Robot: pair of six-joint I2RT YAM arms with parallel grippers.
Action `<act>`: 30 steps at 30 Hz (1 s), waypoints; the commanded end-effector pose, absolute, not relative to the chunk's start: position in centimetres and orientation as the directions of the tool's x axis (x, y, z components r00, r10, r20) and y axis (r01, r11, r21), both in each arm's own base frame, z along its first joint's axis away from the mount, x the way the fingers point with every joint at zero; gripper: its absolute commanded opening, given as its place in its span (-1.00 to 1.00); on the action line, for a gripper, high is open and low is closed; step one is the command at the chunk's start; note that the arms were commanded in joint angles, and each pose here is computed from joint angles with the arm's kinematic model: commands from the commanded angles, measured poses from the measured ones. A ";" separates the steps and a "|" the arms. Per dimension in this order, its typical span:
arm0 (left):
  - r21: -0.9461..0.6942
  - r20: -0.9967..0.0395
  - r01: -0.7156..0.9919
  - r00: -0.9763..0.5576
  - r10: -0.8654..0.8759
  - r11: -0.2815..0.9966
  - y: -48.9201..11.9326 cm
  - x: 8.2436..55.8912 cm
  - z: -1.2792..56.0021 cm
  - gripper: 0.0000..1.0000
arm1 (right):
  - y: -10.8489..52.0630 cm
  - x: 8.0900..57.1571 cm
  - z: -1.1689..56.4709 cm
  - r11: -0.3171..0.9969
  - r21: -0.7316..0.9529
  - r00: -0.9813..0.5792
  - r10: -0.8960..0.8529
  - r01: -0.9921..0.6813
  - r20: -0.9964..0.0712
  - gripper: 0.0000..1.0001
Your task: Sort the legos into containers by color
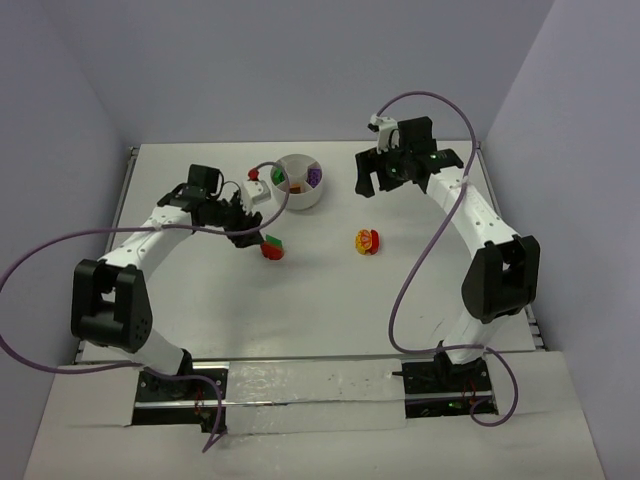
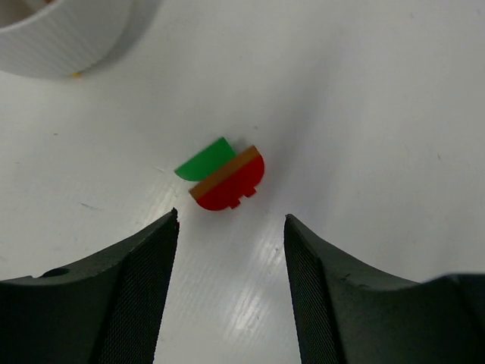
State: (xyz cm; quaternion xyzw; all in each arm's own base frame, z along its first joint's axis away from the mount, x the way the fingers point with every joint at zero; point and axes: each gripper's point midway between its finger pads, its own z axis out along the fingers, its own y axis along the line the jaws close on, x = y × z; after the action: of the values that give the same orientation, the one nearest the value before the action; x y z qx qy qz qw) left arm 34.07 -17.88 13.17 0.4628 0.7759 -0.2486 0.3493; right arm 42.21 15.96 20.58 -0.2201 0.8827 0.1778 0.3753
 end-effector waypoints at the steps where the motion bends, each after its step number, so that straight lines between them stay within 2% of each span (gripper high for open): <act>1: 0.007 -0.769 0.987 -0.096 0.632 0.159 -18.4 31.3 12.3 0.29 | 16.3 42.0 22.3 0.826 0.132 -0.568 -0.251 -0.547 -0.784 0.77; 3: 0.046 -0.772 0.998 0.009 0.635 0.042 -18.7 31.2 12.0 0.30 | 16.4 41.9 22.1 0.824 0.139 -0.571 -0.250 -0.550 -0.782 0.77; 5: 0.034 -0.768 0.999 0.051 0.638 -0.039 -19.0 31.5 11.1 0.31 | 16.4 41.8 22.0 0.822 0.141 -0.574 -0.252 -0.551 -0.779 0.78; 10: 0.105 -0.727 0.960 0.252 0.639 -0.260 -19.3 32.2 10.4 0.45 | 16.2 41.6 21.6 0.823 0.139 -0.582 -0.260 -0.551 -0.770 0.79; 15: 0.103 -0.700 0.924 0.331 0.633 -0.369 -20.0 32.3 8.9 0.57 | 16.2 41.3 20.9 0.823 0.145 -0.597 -0.266 -0.550 -0.757 0.79; 19: 0.102 -0.672 0.910 0.361 0.647 -0.402 -20.2 32.1 7.3 0.72 | 16.3 41.1 20.8 0.821 0.158 -0.607 -0.262 -0.549 -0.750 0.80; 26: 0.163 -0.647 0.925 0.362 0.671 -0.342 -21.1 34.8 5.2 0.76 | 16.6 40.5 20.8 0.813 0.188 -0.621 -0.249 -0.551 -0.743 0.82; 28: 0.164 -0.638 0.929 0.356 0.683 -0.332 -21.1 35.5 4.7 0.89 | 16.6 40.4 20.6 0.814 0.189 -0.625 -0.251 -0.550 -0.740 0.83; 30: 0.164 -0.635 0.930 0.355 0.687 -0.329 -21.2 35.9 4.4 0.93 | 16.5 40.4 20.5 0.814 0.188 -0.626 -0.251 -0.549 -0.739 0.84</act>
State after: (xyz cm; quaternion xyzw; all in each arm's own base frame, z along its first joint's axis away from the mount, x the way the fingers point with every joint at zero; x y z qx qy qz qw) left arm 34.02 -20.70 5.00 0.7784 0.5211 -0.2512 0.2439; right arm 41.09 16.27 18.88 -0.2253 0.8879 0.1932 0.3515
